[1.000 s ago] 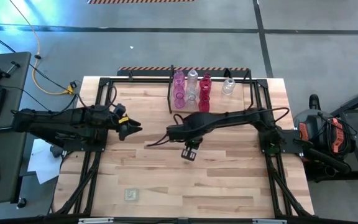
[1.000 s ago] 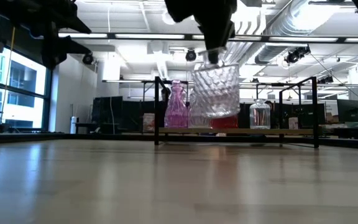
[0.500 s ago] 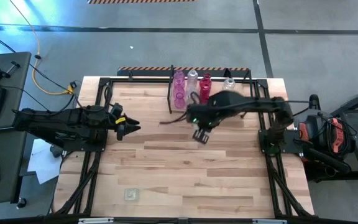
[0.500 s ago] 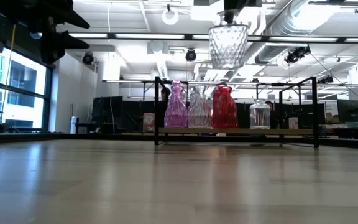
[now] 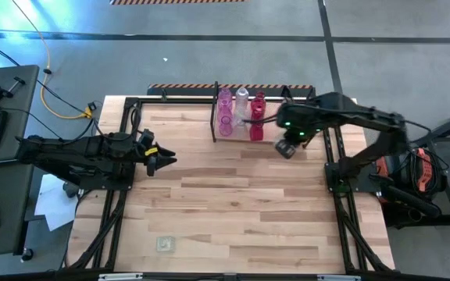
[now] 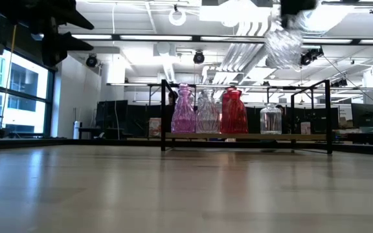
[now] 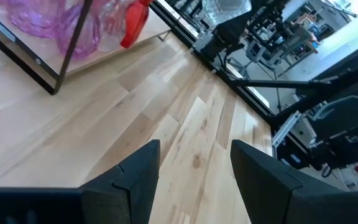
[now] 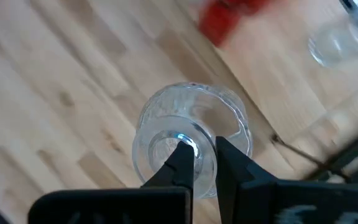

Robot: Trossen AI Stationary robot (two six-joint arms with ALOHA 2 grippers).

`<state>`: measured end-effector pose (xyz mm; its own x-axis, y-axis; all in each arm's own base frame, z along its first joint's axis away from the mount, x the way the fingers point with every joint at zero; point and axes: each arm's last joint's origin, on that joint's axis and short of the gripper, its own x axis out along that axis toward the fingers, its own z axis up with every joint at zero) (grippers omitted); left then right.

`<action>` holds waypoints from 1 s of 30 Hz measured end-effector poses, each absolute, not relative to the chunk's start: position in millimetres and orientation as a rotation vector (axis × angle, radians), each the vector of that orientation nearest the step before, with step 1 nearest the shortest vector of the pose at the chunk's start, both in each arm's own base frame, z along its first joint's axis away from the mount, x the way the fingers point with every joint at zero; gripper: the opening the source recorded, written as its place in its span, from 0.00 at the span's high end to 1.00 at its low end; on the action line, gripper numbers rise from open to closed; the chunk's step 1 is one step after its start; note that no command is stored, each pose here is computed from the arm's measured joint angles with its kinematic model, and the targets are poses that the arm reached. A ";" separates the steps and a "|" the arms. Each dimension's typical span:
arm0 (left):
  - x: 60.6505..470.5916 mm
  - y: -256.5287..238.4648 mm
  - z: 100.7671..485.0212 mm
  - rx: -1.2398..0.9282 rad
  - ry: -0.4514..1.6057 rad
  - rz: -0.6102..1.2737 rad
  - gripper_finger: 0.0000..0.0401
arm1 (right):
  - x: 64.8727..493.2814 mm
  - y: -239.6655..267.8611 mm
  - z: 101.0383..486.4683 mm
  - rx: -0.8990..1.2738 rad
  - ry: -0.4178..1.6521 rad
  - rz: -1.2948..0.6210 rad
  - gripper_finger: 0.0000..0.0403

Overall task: Sort vases onto shelf
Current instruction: Align the transparent vase with the other transparent vase on the shelf

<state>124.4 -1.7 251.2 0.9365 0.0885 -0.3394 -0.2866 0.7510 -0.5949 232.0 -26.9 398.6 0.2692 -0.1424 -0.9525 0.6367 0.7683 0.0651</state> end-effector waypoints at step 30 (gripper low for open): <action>128.8 3.6 251.3 -0.811 0.197 0.405 0.54 | 169.8 -158.9 305.9 0.709 1.129 -0.605 0.98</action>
